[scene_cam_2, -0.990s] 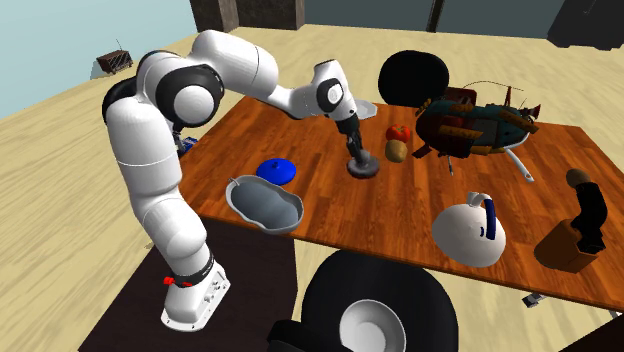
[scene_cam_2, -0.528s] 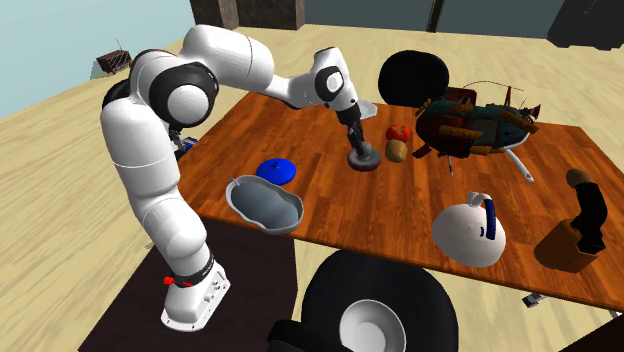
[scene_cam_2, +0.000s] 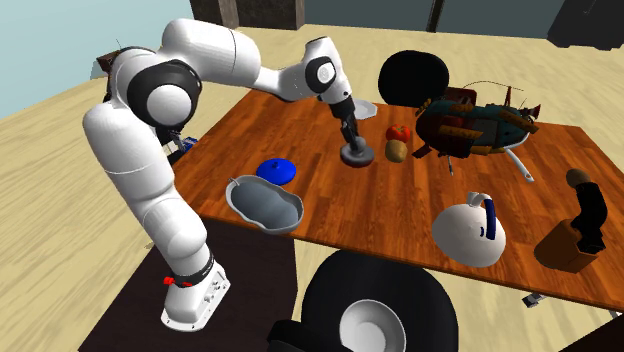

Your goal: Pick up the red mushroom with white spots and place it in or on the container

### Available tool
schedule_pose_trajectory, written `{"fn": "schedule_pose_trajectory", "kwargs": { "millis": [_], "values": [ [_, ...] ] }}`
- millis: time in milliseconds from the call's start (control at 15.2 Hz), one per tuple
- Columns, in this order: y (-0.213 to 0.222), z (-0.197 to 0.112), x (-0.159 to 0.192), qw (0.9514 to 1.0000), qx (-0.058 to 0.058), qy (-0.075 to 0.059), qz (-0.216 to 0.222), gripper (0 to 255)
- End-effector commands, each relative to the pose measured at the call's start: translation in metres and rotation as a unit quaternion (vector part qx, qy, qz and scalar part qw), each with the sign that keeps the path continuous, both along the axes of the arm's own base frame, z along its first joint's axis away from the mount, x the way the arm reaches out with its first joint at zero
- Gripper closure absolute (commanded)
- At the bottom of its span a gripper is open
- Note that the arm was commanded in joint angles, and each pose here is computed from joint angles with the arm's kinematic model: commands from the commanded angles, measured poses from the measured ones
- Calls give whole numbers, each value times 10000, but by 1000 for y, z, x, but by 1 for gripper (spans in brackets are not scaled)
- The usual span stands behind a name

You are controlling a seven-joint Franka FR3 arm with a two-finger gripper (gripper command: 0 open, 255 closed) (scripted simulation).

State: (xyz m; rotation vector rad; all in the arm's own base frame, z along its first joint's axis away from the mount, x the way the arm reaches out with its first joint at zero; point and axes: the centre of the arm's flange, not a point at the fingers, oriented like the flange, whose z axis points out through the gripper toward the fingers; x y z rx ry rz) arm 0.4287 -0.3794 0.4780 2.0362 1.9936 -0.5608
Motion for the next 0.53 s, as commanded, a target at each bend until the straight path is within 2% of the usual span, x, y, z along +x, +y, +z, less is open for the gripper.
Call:
{"fn": "schedule_pose_trajectory", "kwargs": {
  "millis": [0, 462],
  "values": [
    [21, 0, -14, 10000, -3, -2, 0, 255],
    [98, -5, -66, 10000, -3, -2, 0, 255]
  ]
}}
